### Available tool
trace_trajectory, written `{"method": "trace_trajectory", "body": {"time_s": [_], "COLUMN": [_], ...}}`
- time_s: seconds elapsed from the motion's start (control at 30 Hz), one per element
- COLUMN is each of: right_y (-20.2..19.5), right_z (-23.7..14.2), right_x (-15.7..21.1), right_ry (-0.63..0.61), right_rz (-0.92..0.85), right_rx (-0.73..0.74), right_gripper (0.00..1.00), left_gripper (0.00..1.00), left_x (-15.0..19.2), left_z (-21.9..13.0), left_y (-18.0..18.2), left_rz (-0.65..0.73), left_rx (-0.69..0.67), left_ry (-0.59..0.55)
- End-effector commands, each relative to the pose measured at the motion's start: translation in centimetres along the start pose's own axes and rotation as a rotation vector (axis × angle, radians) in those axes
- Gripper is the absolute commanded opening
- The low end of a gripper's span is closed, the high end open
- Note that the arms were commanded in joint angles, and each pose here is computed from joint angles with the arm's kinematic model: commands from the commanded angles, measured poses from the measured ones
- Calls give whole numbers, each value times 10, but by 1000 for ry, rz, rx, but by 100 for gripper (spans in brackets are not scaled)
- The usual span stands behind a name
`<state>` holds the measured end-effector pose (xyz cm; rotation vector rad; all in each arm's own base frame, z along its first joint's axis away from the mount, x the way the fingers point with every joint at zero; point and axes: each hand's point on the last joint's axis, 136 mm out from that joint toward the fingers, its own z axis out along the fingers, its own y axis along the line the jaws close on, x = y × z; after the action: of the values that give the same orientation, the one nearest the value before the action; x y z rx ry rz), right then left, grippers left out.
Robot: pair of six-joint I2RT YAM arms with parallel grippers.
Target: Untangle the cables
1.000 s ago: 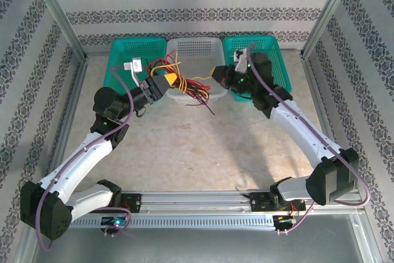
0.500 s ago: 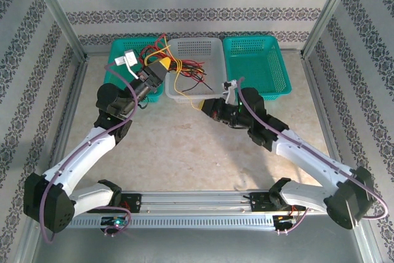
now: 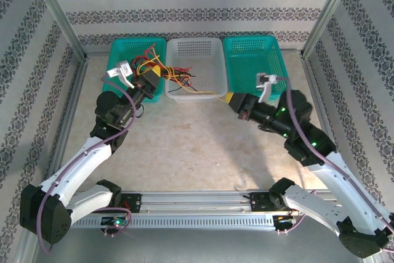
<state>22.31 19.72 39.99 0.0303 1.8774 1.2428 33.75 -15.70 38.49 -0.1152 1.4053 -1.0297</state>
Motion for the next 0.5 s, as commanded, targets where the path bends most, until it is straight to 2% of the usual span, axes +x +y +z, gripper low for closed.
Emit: {"method": "trace_trajectory", "body": {"time_s": [0.0,0.33,0.47], "right_y": [20,51,43], "right_z": [-29,-47,-55], "right_x": [-27,-103,-136], "right_ry": [-57,-199,-260], "right_rz": [-58,-125,-125], "right_rx": [-13,70,151], "right_gripper": [0,0,0], "left_gripper": [0,0,0], "left_x": [-19,7,4], "left_z": [-12,-21,-31], "left_y": [7,-1,6], "left_rz": [47,46,16], "left_rx": [-48,17,-4], "left_ry": [-68,59,31]}}
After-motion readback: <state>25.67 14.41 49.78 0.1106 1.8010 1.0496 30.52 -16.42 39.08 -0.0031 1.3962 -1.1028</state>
